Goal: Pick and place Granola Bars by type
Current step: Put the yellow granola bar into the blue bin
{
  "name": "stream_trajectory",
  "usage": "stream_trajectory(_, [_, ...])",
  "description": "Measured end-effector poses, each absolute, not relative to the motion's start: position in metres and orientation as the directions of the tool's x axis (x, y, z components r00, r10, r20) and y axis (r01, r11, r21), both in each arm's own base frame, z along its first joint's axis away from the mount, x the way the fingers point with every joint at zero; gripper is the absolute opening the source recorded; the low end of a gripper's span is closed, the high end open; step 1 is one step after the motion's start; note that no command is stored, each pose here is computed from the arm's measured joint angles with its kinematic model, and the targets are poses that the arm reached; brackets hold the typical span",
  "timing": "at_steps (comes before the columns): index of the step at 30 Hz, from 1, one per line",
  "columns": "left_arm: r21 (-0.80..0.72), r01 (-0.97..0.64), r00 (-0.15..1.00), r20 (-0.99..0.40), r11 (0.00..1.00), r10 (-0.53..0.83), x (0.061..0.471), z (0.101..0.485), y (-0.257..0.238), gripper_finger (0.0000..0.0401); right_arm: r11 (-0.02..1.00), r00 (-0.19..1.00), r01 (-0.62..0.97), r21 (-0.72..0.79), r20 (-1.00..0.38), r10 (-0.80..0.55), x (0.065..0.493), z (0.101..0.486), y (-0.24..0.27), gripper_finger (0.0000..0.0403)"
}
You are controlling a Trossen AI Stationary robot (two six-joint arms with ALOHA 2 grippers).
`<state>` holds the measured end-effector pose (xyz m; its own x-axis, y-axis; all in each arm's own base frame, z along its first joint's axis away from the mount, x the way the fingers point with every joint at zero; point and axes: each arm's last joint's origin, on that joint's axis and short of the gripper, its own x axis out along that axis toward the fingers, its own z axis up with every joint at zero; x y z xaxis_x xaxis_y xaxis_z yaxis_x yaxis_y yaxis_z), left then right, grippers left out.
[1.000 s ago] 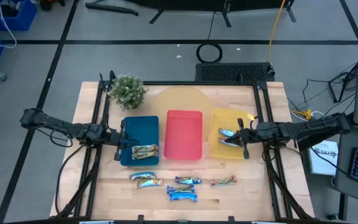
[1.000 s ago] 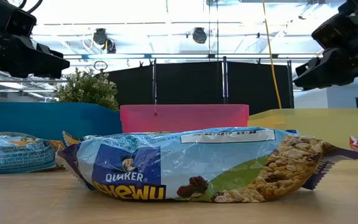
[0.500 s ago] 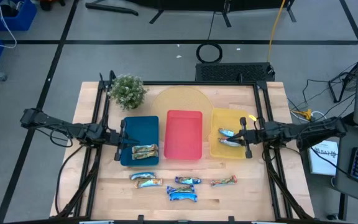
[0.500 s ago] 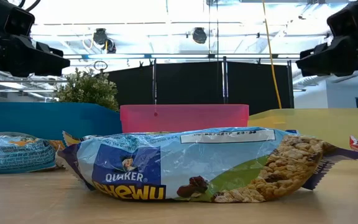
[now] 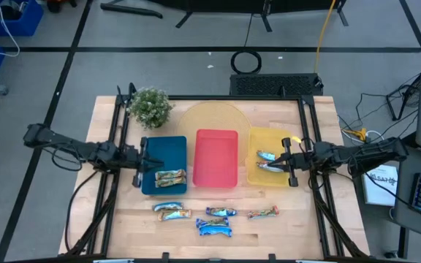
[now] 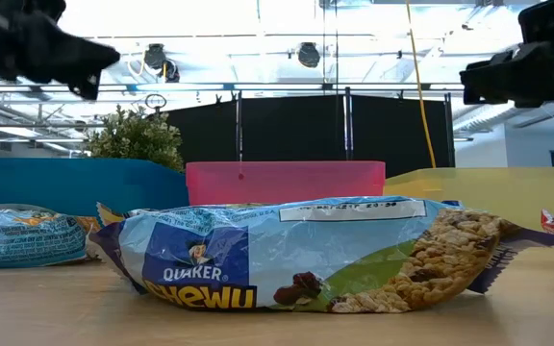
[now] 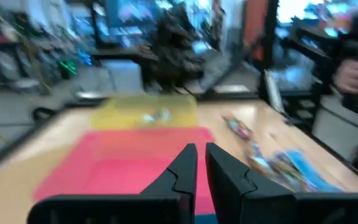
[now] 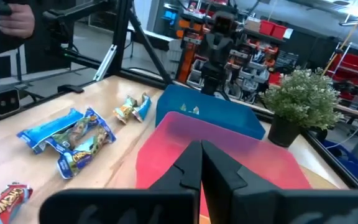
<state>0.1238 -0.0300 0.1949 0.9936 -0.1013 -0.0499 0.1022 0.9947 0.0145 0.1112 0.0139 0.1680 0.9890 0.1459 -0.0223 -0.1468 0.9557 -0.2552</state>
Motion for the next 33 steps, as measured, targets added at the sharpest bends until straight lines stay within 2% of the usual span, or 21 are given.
stream_trajectory(3, [-0.022, 0.133, 0.977, -0.163, 0.991, -0.135, 0.135, 0.205, -0.043, 0.0042, 0.958, 0.989, -0.144, -0.248, -0.015, 0.145, 0.111, 0.169, 0.014, 0.0])
stream_trajectory(7, [-0.034, 0.09, 0.933, -0.347, 0.995, -0.096, 0.155, 0.216, -0.073, 0.0042, 0.96, 0.988, -0.125, -0.249, 0.061, 0.144, 0.111, 0.176, 0.014, 0.0])
stream_trajectory(14, [-0.095, 0.094, 0.757, -0.64, 0.991, -0.133, 0.189, 0.224, -0.143, 0.0042, 0.971, 0.984, -0.114, -0.208, 0.11, 0.139, 0.111, 0.181, 0.014, 0.0])
stream_trajectory(19, [-0.119, 0.08, 0.719, -0.681, 0.99, -0.14, 0.216, 0.228, -0.184, 0.0042, 0.973, 0.984, -0.114, -0.2, 0.113, 0.139, 0.111, 0.181, 0.014, 0.0])
stream_trajectory(22, [-0.084, 0.081, 0.679, -0.725, 0.993, -0.116, 0.227, 0.221, -0.201, 0.0042, 0.973, 0.983, -0.113, -0.201, 0.121, 0.139, 0.111, 0.182, 0.014, 0.0])
stream_trajectory(26, [-0.107, -0.053, 0.59, -0.805, 0.993, -0.055, 0.233, 0.206, -0.208, 0.0047, 0.973, 0.983, -0.113, -0.201, 0.119, 0.139, 0.111, 0.182, 0.014, 0.0])
stream_trajectory(29, [-0.141, -0.069, 0.533, -0.842, 0.988, -0.083, 0.237, 0.192, -0.214, 0.0074, 0.974, 0.984, -0.115, -0.198, 0.113, 0.139, 0.111, 0.181, 0.014, 0.0])
stream_trajectory(33, [-0.153, -0.089, 0.453, -0.886, 0.984, -0.097, 0.237, 0.176, -0.217, 0.0133, 0.972, 0.984, -0.114, -0.206, 0.112, 0.139, 0.111, 0.181, 0.014, 0.0])
